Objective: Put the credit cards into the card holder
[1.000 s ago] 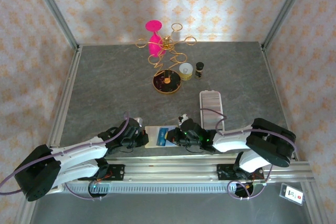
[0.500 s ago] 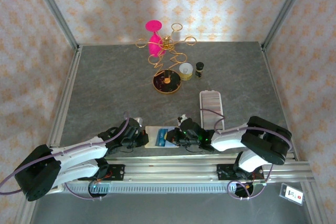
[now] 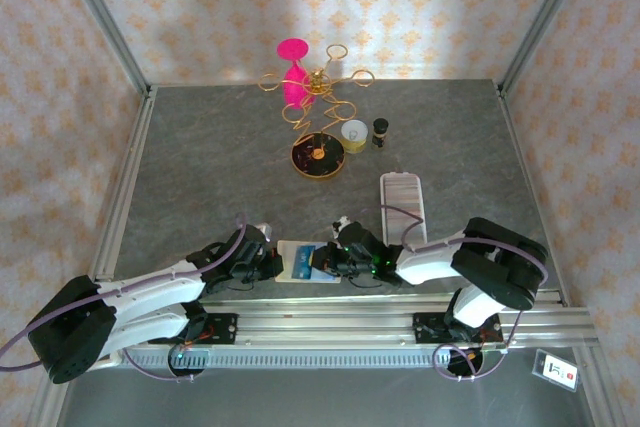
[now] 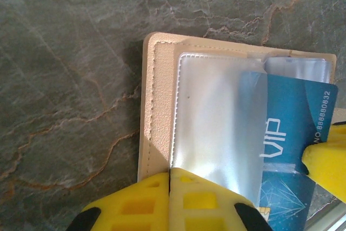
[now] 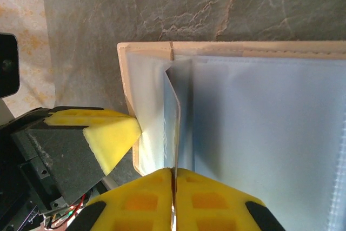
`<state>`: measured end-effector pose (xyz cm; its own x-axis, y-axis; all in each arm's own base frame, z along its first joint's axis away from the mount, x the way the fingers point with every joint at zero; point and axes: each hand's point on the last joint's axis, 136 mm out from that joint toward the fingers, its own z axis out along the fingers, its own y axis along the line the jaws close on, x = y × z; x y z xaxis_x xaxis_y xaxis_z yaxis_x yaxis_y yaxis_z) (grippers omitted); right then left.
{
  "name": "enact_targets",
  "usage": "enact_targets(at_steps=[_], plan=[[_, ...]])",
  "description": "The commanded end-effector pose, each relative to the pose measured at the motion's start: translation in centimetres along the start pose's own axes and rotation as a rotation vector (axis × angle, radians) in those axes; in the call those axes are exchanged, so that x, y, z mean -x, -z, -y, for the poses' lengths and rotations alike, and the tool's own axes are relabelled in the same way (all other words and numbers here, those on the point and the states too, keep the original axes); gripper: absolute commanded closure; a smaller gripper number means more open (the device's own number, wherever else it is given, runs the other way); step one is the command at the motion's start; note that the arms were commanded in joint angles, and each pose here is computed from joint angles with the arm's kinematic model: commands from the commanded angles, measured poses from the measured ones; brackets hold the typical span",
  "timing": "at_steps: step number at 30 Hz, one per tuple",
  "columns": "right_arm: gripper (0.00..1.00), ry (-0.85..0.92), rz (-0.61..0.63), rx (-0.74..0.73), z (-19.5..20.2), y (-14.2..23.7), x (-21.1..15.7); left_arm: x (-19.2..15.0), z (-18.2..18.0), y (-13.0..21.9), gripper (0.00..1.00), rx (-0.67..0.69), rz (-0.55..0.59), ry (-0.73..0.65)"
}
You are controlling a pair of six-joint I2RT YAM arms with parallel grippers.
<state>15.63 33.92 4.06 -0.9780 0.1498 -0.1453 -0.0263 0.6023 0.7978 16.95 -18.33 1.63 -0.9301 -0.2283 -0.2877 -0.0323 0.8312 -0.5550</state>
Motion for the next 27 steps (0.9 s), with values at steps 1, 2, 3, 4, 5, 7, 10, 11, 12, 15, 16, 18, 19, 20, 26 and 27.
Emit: enact_targets(at_steps=[1, 2, 3, 4, 5, 7, 10, 11, 12, 15, 16, 18, 19, 20, 26, 27], plan=[[0.91, 0.034, -0.009, -0.04, 0.0, -0.5, 0.3, -1.1, -1.6, -0.2, 0.95, 0.052, -0.025, -0.003], [0.9, 0.038, -0.009, -0.049, 0.0, -0.6, 0.4, -1.1, -1.6, -0.1, 0.95, 0.051, -0.024, -0.002], [0.88, 0.046, -0.007, -0.055, -0.1, -0.6, 0.5, -1.1, -1.6, -0.1, 0.95, 0.053, -0.022, -0.002], [0.88, 0.05, -0.006, -0.065, 0.0, -0.7, 0.6, -1.1, -1.6, -0.1, 0.95, 0.053, -0.023, -0.002], [0.88, 0.055, -0.003, -0.075, 0.0, -0.7, 0.7, -1.0, -1.5, -0.1, 0.95, 0.051, -0.021, 0.001], [0.88, 0.066, -0.005, -0.094, 0.0, -0.9, 0.8, -1.0, -1.5, -0.1, 0.95, 0.047, -0.02, 0.004], [0.89, 0.074, -0.009, -0.095, -0.3, -1.2, 0.9, -1.0, -1.5, 0.0, 0.95, 0.042, -0.016, 0.005], [0.89, 0.076, -0.012, -0.098, -0.4, -1.3, 1.0, -1.0, -1.4, 0.0, 0.95, 0.041, -0.014, 0.005], [0.89, 0.077, -0.015, -0.103, -0.4, -1.4, 1.0, -1.0, -1.5, 0.0, 0.95, 0.042, -0.014, 0.007], [0.88, 0.085, -0.018, -0.117, -0.4, -1.8, 1.0, -1.0, -1.5, 0.0, 0.95, 0.04, -0.015, 0.007], [0.86, 0.086, -0.016, -0.125, -0.3, -1.7, 1.1, -1.0, -1.5, 0.0, 0.94, 0.042, -0.014, 0.008], [0.83, 0.09, 0.004, -0.146, -0.2, -1.4, 1.4, -1.0, -1.5, 0.0, 0.94, 0.04, -0.012, 0.01], [0.8, 0.092, 0.015, -0.158, 0.0, -1.2, 1.6, -1.0, -1.5, 0.1, 0.94, 0.039, -0.012, 0.007], [0.77, 0.096, 0.026, -0.169, 0.1, -0.9, 1.8, -1.0, -1.5, 0.1, 0.94, 0.039, -0.01, 0.008], [0.75, 0.112, 0.061, -0.229, 0.6, 0.3, 2.4, -0.9, -1.4, 0.1, 0.94, 0.037, -0.006, 0.008], [0.76, 0.113, 0.059, -0.232, 0.7, 0.3, 2.3, -0.9, -1.4, 0.1, 0.94, 0.037, -0.007, 0.007]])
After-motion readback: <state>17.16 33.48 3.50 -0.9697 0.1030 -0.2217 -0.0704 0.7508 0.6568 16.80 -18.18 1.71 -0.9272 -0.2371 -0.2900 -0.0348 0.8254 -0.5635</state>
